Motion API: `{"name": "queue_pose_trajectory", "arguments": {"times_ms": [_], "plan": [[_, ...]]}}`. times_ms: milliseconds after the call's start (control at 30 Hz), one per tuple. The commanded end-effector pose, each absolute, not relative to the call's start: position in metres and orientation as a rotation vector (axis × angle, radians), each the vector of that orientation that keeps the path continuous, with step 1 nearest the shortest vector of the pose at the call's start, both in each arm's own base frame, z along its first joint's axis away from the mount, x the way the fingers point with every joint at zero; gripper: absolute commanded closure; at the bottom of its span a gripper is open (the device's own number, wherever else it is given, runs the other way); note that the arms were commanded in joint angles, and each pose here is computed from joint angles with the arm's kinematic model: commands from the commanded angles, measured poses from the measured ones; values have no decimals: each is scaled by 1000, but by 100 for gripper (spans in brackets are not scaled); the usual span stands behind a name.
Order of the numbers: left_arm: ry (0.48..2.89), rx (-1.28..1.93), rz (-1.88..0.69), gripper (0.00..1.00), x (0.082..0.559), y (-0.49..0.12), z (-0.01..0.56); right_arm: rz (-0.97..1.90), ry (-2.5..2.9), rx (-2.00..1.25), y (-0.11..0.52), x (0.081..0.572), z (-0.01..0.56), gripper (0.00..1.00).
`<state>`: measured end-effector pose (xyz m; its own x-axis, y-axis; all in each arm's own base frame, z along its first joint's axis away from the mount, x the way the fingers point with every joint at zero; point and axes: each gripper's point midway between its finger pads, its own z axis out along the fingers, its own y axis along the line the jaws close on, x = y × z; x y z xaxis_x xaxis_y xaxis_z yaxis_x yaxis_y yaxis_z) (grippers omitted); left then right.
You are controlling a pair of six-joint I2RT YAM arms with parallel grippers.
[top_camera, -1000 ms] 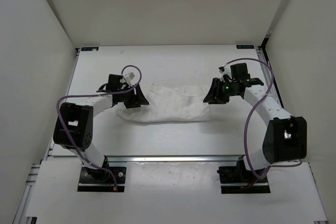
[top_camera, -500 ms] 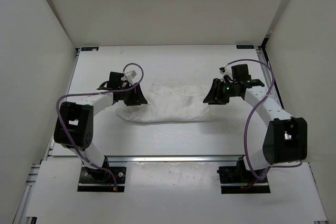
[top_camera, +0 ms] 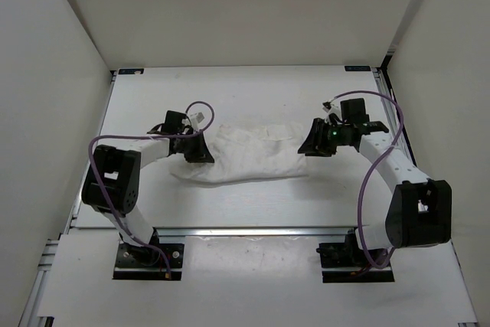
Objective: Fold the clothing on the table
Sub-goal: Fold the skirt
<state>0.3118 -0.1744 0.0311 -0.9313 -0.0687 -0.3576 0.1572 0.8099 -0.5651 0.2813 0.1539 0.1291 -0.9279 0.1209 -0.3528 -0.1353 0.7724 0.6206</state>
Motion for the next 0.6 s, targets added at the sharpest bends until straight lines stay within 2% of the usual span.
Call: {"name": "queue_pose_trajectory", "arguments": {"times_ms": [0,100,200,567], "plan": [[2371,101,-994,100,349,-192,114,967,2539,-24,155,282,140,57],[2254,117,-1039,100,358,-198,168,977,2546,-31,157,279,137,57],[2214,91,-1046,100,347,-194,191,993,2549,-50,162,275,139,57],[2165,-90,-1062,100,248,-167,168,990,2575,-48,160,279,129,57]]}}
